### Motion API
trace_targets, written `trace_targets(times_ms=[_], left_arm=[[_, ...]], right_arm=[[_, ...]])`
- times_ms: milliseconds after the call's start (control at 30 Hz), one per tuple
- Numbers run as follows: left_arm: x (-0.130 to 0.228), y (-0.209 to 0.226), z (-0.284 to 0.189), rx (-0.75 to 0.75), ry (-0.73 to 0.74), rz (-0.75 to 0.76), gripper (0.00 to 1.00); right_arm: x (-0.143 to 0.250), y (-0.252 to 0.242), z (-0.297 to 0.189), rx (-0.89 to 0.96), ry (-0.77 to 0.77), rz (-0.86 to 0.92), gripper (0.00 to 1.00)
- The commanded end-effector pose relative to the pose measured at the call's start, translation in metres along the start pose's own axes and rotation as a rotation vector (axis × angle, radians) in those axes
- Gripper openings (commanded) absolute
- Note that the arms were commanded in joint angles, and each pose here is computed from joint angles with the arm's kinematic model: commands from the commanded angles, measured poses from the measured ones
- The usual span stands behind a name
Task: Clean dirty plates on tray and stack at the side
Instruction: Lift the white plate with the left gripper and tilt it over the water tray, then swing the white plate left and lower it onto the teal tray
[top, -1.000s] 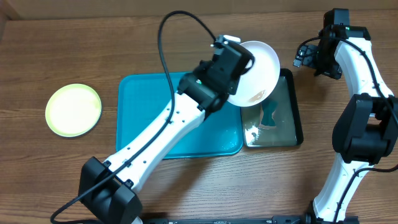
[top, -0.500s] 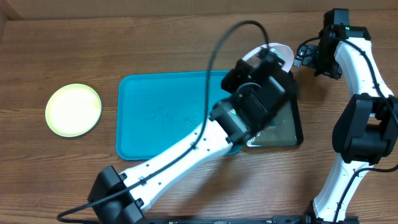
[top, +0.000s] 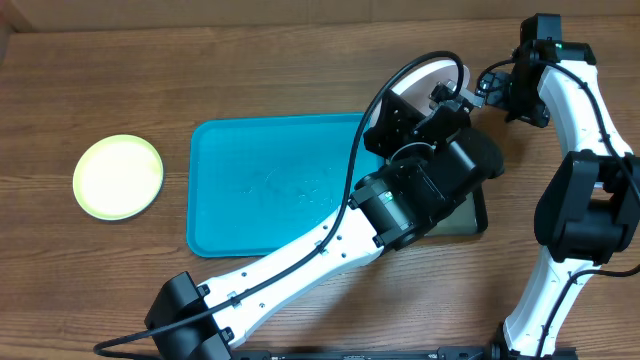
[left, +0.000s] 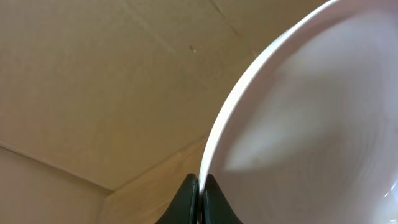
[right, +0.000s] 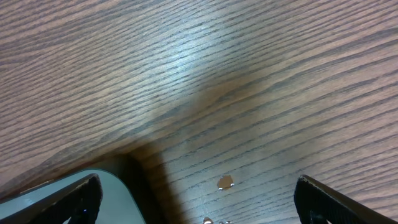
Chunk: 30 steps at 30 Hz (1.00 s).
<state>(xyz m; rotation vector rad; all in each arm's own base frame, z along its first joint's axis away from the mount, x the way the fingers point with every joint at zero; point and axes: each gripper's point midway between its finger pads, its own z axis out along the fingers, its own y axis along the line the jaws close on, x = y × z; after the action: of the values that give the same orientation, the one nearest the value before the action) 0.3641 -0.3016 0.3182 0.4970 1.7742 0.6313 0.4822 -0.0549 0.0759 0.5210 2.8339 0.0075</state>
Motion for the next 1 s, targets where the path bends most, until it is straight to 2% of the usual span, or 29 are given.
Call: trace_targets(times_ms=[0, 133, 300, 500, 767, 967], left_arm=[[-0.009, 0.008, -0.005, -0.033, -0.011, -0.026, 0.04], [-0.002, 0.004, -0.003, -0.007, 0.005, -0.150, 0.04], [0.029, -0.026, 0.009, 0.177, 0.135, -0.350, 0.04], [0.079, -0.045, 0.036, 0.326, 0.409, -0.609, 0.04], [0.152, -0.062, 0.050, 0.636, 0.887, -0.781, 0.04], [0.210, -0.031, 0.061, 0.609, 1.146, -0.856, 0.04]], right_arm=[[-0.010, 0.001, -0.017, -0.003, -0.048, 0.003, 1.00], [-0.010, 0.001, -0.017, -0.003, -0.048, 0.003, 1.00], [-0.010, 0.001, -0.017, -0.003, -0.048, 0.003, 1.00], [-0.010, 0.001, -0.017, -0.003, -0.048, 0.003, 1.00], [-0.010, 0.001, -0.017, -0.003, -0.048, 0.003, 1.00], [-0.010, 0.001, -0.017, -0.003, -0.048, 0.003, 1.00]])
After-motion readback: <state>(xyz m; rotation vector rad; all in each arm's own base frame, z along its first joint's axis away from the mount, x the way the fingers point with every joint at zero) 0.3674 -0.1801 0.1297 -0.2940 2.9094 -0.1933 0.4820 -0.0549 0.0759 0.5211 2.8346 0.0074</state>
